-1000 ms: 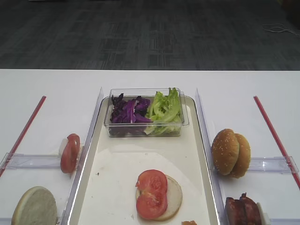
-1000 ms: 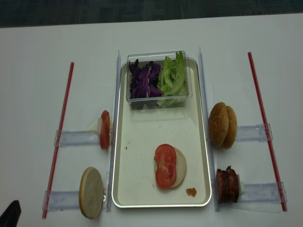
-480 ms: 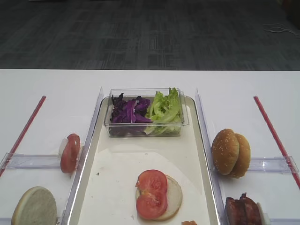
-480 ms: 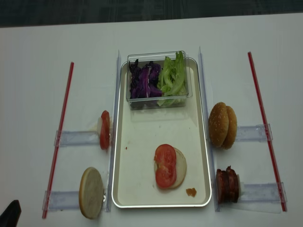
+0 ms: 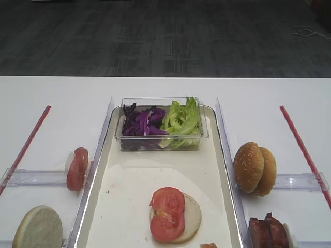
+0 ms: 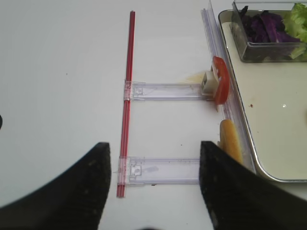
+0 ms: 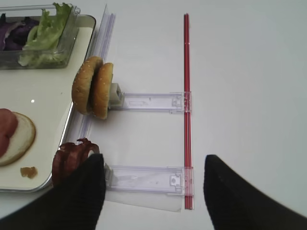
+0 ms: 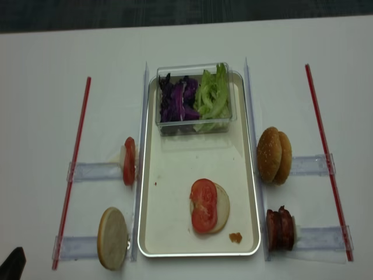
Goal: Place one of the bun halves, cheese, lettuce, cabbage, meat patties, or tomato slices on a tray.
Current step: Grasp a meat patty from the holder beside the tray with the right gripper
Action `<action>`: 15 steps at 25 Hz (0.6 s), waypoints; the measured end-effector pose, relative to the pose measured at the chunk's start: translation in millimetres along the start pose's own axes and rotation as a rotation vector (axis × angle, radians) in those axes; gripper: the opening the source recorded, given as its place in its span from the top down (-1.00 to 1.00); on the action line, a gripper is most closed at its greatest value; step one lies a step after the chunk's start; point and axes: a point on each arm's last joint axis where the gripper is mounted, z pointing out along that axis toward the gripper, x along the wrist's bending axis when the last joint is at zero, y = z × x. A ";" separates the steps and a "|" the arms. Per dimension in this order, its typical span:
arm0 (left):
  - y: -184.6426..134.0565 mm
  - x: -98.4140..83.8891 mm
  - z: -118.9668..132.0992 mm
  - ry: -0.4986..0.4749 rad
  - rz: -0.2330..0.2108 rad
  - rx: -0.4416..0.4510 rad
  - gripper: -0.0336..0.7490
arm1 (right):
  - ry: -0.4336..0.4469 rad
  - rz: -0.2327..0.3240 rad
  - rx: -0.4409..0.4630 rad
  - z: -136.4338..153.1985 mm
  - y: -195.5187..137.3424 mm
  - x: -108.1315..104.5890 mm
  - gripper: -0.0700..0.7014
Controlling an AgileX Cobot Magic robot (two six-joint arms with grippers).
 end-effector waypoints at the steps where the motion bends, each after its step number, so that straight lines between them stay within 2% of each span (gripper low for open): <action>1: 0.0 0.0 0.0 0.000 0.000 0.000 -0.16 | -0.001 0.002 0.015 1.9 1.2 -0.2 -0.36; 9: 0.0 0.1 0.0 0.001 0.001 0.000 -0.16 | -0.007 0.021 0.154 19.5 11.2 -2.2 -0.36; 15: 0.0 0.1 0.0 0.001 0.001 0.000 -0.16 | -0.010 0.030 0.221 28.5 15.1 -3.2 -0.36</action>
